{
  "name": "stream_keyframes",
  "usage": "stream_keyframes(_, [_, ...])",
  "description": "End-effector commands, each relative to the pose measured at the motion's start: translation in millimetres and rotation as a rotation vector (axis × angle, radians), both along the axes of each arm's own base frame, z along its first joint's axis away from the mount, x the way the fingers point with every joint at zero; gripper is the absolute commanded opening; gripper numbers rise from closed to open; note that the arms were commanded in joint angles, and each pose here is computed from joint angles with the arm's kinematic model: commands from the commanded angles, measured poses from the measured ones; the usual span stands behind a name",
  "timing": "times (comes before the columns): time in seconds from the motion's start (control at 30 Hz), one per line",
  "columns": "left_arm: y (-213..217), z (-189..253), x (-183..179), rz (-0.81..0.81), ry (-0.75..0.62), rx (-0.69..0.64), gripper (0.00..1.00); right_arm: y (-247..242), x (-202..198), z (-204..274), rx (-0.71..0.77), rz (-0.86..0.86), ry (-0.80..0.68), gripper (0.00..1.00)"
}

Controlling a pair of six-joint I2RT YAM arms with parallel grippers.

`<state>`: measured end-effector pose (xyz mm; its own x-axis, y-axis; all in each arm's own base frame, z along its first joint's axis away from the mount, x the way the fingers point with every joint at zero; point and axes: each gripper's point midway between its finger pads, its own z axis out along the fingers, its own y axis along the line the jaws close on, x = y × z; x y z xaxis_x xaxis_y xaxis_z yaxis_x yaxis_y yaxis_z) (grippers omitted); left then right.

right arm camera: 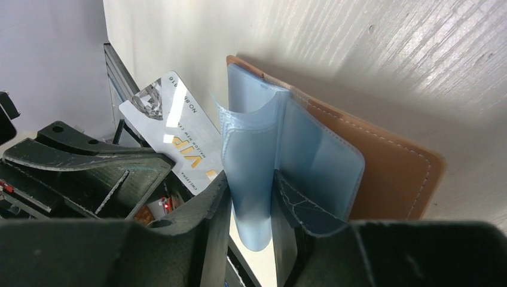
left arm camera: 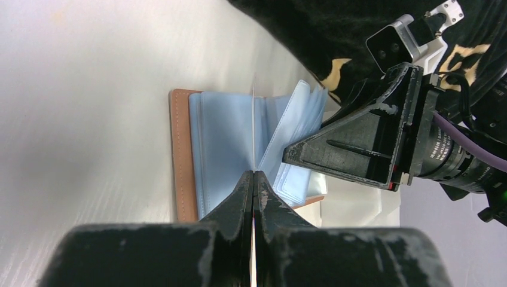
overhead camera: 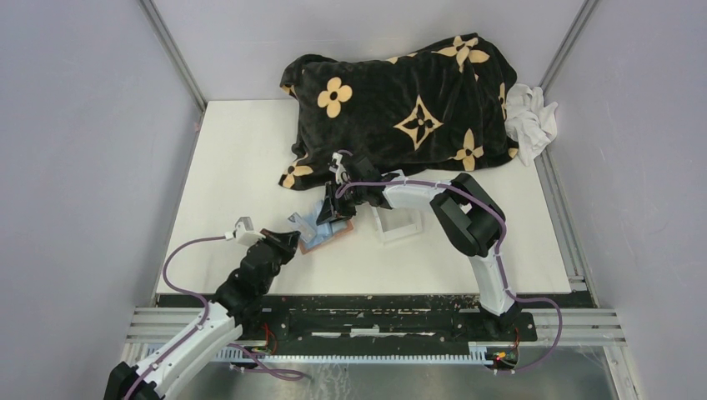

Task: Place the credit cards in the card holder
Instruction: Turn over the card slot in the card holder.

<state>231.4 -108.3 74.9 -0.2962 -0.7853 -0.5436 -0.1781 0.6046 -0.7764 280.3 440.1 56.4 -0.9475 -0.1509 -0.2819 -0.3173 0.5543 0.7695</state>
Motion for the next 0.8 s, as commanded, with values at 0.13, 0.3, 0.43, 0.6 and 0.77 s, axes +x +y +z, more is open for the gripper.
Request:
stream_keyframes(0.13, [7, 7, 4, 0.053, -0.041, -0.045, 0.03, 6, 6, 8, 0.045, 0.01, -0.025, 0.34])
stream_keyframes(0.3, [10, 3, 3, 0.066, -0.037, -0.039, 0.03, 6, 7, 4, 0.036, 0.009, -0.019, 0.34])
stream_keyframes(0.43, [9, -3, 3, 0.061, -0.024, -0.036, 0.03, 6, 7, 4, 0.033, 0.007, -0.018, 0.34])
stream_keyframes(0.6, [11, -4, 3, 0.069, -0.019, -0.023, 0.03, 6, 6, 3, 0.032, 0.008, -0.017, 0.33])
stream_keyframes(0.77, [17, -6, 3, 0.092, -0.017, -0.001, 0.03, 5, 7, 2, 0.032, 0.009, -0.016, 0.33])
